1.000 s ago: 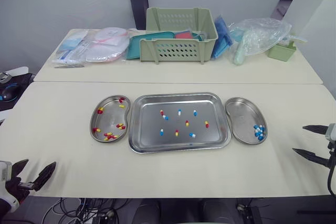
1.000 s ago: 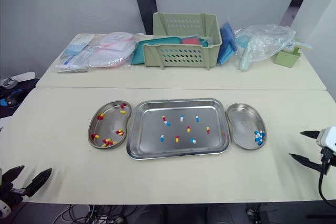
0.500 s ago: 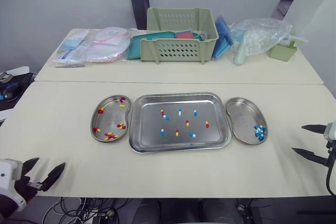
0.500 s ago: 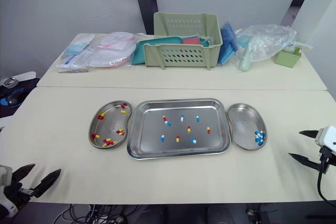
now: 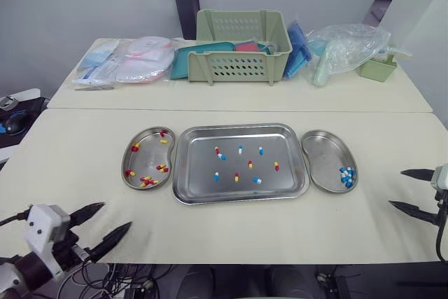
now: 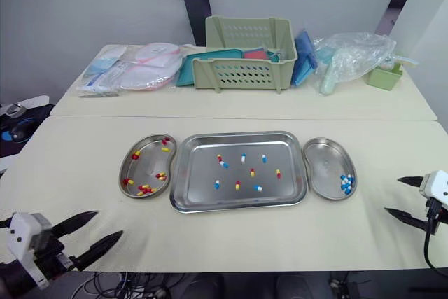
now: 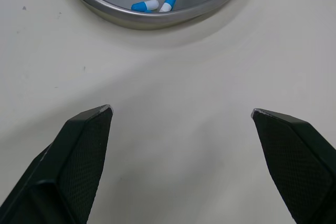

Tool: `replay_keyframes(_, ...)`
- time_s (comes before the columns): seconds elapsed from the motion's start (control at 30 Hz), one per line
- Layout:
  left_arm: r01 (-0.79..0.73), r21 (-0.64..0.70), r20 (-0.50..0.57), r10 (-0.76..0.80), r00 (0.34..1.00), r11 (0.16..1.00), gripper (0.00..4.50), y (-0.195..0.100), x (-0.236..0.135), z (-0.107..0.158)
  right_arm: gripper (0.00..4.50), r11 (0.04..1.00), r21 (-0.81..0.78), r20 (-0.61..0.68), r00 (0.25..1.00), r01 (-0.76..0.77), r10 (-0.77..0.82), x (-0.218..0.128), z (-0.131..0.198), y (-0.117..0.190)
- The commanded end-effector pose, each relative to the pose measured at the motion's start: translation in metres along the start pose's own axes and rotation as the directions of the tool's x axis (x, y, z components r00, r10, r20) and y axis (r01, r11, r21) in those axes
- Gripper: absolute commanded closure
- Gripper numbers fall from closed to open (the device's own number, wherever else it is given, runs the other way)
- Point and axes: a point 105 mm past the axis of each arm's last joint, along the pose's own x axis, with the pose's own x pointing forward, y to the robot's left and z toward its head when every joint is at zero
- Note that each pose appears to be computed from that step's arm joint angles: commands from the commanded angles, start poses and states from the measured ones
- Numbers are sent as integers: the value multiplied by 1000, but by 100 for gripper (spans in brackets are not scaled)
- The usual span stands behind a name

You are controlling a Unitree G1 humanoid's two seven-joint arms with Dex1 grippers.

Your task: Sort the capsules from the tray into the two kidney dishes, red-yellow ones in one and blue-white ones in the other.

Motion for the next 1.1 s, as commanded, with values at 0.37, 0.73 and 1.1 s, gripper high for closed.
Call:
replay_keyframes(0.37, 202, 91, 181, -216, 959, 975, 5, -33, 41, 32, 0, 999, -47, -19, 1000, -6, 5, -13, 3, 8)
replay_keyframes(0.73, 195, 126, 206, -217, 954, 973, 5, -31, 48, 29, 0, 988, -50, 45, 988, -145, 147, -13, 44, 30)
replay_keyframes(1.1, 201, 118, 168, -219, 961, 972, 5, -29, 39, 9, 0, 882, -223, 280, 839, -416, 466, 27, 146, 104)
